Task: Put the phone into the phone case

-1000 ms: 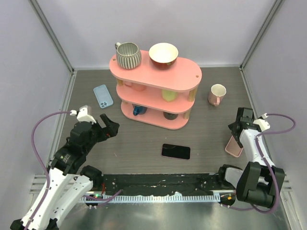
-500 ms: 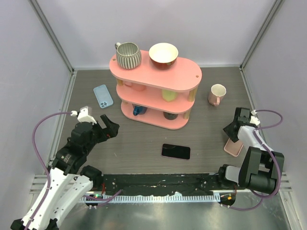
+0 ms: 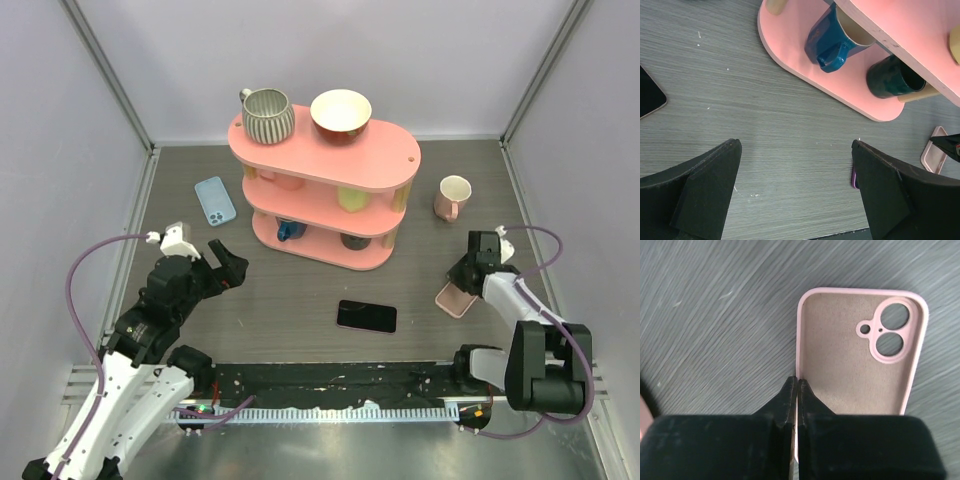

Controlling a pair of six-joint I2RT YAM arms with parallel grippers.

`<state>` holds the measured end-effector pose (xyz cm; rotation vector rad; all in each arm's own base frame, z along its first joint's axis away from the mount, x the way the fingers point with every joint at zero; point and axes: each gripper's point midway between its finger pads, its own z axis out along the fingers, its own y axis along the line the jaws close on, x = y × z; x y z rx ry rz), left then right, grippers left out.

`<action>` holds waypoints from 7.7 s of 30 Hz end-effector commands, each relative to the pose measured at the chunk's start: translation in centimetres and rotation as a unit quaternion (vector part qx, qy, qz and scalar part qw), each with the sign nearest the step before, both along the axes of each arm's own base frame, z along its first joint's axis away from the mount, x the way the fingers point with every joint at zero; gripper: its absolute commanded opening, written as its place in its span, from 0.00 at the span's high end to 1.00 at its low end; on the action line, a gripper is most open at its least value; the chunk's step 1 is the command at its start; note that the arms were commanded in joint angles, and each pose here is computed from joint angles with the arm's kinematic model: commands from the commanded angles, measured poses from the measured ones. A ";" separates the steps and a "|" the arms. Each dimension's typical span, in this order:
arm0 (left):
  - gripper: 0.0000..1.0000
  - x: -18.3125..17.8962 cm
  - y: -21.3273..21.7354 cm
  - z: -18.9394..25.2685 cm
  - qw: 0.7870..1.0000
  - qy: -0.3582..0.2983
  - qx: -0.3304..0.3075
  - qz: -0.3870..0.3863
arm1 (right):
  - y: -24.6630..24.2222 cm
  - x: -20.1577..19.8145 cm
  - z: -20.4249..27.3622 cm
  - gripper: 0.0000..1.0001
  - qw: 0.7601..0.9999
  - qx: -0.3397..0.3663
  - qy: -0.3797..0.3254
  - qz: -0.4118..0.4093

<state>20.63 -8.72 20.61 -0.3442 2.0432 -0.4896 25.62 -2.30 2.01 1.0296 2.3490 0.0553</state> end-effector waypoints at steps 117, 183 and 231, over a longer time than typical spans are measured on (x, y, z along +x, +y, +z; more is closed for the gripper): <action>0.00 -2.5 4.9 5.0 0.990 -0.107 -0.018 0.096 | 33.7 -10.0 2.1 0.10 0.575 -0.185 -0.050 0.796; 0.00 -0.8 -0.9 2.4 0.998 -0.046 -0.020 -0.042 | 29.8 -10.6 6.2 0.51 0.775 -0.034 0.027 0.630; 0.00 -0.8 -1.0 2.6 0.997 -0.057 -0.027 -0.042 | 17.3 -6.4 2.7 0.33 0.938 -0.092 0.069 0.326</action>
